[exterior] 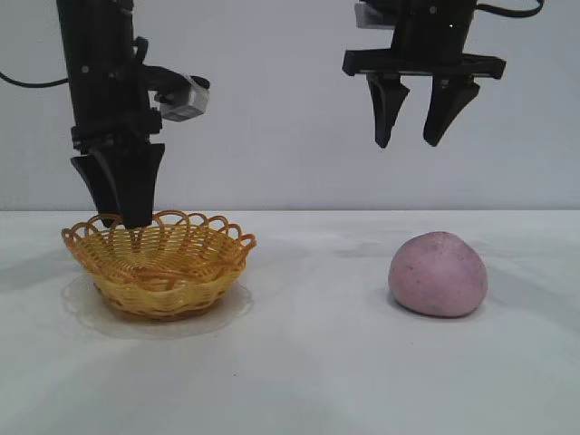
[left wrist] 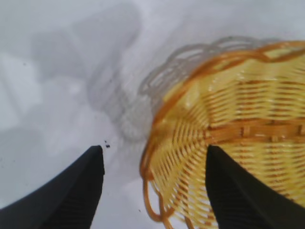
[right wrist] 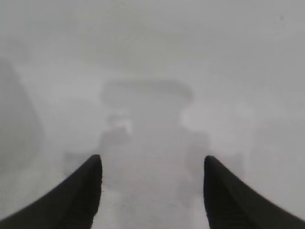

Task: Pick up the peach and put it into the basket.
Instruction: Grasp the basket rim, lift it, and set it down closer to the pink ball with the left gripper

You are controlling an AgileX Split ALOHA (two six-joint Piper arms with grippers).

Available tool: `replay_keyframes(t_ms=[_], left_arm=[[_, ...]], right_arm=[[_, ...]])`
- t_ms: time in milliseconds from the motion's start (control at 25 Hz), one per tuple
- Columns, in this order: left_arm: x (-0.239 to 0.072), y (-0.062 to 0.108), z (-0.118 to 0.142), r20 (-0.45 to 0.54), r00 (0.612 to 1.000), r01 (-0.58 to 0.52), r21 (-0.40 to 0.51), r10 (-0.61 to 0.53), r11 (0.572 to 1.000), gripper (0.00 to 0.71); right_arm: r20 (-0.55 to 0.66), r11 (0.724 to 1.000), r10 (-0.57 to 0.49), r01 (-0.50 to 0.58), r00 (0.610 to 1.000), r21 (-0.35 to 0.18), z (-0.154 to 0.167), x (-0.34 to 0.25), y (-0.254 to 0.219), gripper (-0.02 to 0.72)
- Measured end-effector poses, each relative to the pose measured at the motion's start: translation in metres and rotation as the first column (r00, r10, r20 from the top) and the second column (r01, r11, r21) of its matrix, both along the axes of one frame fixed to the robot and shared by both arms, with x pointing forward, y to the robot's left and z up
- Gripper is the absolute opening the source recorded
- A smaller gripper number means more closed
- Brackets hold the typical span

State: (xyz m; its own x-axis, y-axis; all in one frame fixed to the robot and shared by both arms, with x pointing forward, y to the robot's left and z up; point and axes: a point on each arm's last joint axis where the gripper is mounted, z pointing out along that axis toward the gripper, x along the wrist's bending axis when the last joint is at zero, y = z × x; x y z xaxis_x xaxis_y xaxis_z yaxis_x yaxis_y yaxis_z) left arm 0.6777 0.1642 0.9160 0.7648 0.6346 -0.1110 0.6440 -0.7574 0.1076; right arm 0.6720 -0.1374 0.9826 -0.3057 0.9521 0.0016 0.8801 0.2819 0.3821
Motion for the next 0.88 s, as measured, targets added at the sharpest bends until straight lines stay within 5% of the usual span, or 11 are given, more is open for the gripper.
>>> replay_keyframes(t_ms=[120,280,320,640,880], left_arm=[[-0.003,0.0,0.0,-0.036,0.999,0.006,0.003,-0.005,1.0,0.057],[-0.004,-0.001,0.002,-0.051,0.998,-0.045,-0.003,0.045,0.999,0.064],[-0.004,-0.001,0.003,-0.063,0.995,-0.082,0.002,0.082,0.997,0.0],[-0.007,0.0,0.047,-0.044,0.907,-0.419,-0.023,0.418,0.908,0.0],[-0.027,-0.003,0.07,-0.121,0.835,-0.547,-0.093,0.536,0.832,0.0]], right_arm=[[0.003,1.0,0.003,-0.003,1.0,-0.009,0.0,0.0,-0.001,0.419],[0.005,1.0,0.004,-0.004,1.0,-0.012,0.0,0.0,-0.001,0.419],[0.005,1.0,0.004,-0.004,1.0,-0.012,0.0,0.0,-0.001,0.419],[0.005,1.0,0.005,-0.005,1.0,-0.014,0.0,0.0,-0.001,0.419],[0.006,1.0,0.005,-0.005,1.0,-0.017,0.0,0.0,-0.001,0.419]])
